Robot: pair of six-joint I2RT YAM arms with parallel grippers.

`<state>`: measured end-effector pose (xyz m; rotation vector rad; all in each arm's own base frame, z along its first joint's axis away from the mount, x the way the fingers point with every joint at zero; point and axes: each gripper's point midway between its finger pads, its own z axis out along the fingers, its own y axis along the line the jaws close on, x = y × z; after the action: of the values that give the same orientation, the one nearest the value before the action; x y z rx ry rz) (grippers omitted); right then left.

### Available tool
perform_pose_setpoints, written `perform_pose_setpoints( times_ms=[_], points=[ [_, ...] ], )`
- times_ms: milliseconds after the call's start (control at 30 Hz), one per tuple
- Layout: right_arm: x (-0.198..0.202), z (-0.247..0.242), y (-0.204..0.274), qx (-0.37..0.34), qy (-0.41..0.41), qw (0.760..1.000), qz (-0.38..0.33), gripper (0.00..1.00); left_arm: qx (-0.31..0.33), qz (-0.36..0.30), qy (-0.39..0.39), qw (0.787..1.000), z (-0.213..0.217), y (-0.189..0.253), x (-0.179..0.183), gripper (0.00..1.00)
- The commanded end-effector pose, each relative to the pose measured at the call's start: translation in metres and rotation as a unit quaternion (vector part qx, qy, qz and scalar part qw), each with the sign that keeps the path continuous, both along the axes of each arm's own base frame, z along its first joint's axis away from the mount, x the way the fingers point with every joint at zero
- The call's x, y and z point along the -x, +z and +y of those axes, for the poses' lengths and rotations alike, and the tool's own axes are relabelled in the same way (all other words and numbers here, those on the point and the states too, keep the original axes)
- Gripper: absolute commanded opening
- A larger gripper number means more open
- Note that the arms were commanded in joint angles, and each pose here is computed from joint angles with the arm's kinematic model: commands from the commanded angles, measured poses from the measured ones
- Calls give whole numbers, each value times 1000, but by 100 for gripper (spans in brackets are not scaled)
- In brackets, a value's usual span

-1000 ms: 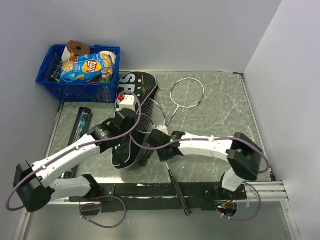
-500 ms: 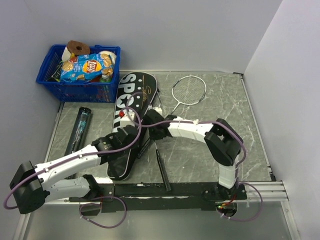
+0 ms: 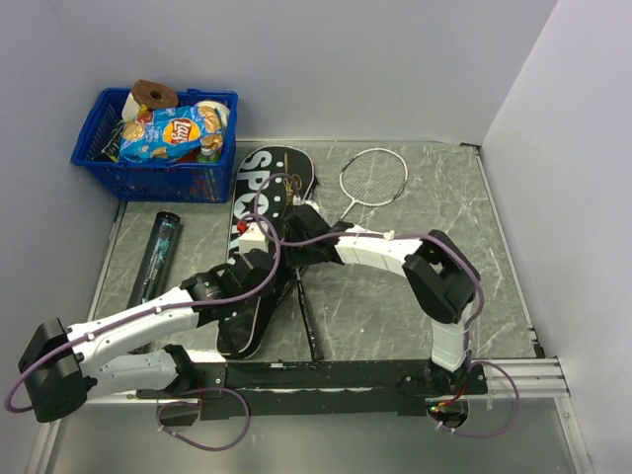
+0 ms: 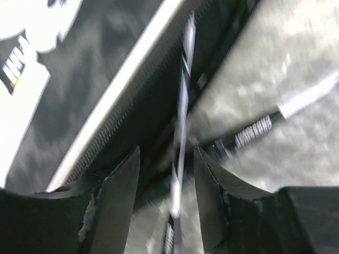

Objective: Pack up the badminton gear

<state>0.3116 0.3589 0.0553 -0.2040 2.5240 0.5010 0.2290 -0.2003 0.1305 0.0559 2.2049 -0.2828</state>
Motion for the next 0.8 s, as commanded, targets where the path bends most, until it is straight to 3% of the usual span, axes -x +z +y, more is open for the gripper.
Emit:
perform_pose_setpoints(
  times_ms=[0,200,367,767],
  points=[
    [16,-6,41,-49,9,998,-28,56,17,-22,1,1000,-12,19,-11,1],
    [54,-54,54,-40,-7,999,-33,58,5,-24,1,1000,-13,18,-14,1],
    [108,-78,33,-42,15,999,8,59,10,-29,-3,1000,-16,21,-15,1],
    [179,-74,27,-177,54,982,40,62,20,-30,-13,999,-23,28,-16,1]
  ],
)
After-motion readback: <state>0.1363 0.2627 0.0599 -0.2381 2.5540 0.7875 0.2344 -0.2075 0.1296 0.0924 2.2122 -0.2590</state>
